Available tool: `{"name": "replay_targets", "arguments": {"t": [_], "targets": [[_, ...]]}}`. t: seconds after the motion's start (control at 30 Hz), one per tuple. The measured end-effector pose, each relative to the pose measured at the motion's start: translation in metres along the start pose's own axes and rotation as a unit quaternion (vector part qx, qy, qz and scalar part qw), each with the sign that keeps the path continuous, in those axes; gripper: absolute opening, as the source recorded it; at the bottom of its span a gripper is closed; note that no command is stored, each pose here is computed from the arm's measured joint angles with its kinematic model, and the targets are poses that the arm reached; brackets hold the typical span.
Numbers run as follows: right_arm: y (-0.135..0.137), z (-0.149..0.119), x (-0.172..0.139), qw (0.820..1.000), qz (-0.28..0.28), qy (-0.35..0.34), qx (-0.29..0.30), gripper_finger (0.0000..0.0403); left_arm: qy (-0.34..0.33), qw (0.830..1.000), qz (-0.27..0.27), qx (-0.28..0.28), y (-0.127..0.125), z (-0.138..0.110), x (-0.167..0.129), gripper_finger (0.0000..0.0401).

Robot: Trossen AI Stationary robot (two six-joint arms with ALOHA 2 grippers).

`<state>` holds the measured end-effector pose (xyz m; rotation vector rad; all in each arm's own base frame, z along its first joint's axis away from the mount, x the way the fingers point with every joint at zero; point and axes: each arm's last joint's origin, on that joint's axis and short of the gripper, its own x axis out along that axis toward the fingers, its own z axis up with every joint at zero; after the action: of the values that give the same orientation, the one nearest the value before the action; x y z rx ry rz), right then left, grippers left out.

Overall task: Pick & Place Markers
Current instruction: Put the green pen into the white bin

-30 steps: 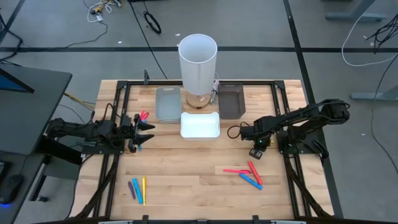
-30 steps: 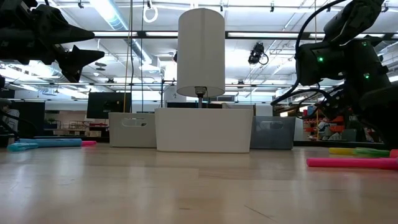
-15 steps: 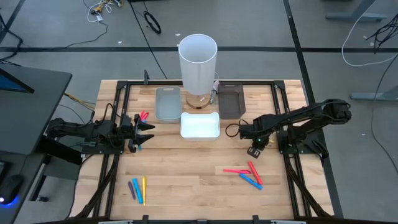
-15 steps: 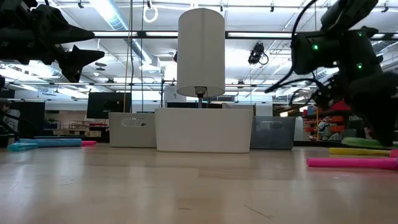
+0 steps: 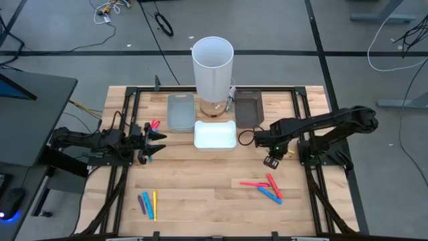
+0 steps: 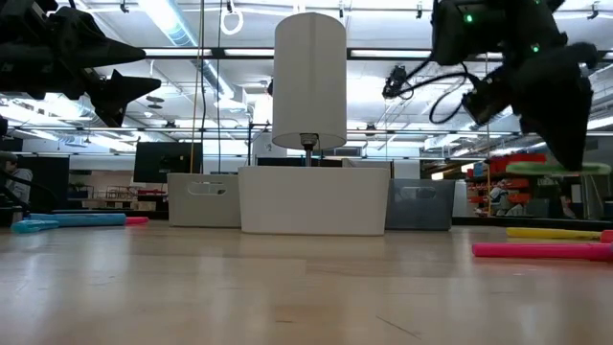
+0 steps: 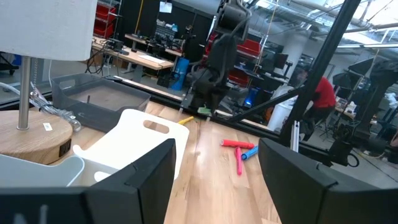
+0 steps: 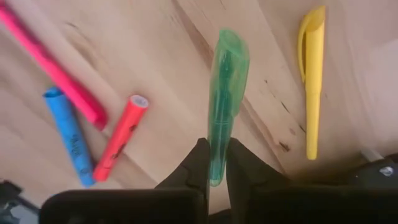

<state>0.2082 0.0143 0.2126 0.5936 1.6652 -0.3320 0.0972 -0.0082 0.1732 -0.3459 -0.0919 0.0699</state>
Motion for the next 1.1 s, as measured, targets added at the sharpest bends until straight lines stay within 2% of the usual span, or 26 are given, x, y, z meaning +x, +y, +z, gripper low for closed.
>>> {"name": "replay_targets", "arguments": {"t": [0.63,1.1], "targets": [[0.021,-0.002,-0.088,0.997,0.047,-0.060,0.019,0.0029,0.000,1.000,0.000,0.000,0.000,0.000,0.000,0.0234],[0.023,-0.006,-0.104,0.996,0.064,-0.060,0.020,0.0029,0.000,1.000,0.000,0.000,0.000,0.000,0.000,0.0234]]}}
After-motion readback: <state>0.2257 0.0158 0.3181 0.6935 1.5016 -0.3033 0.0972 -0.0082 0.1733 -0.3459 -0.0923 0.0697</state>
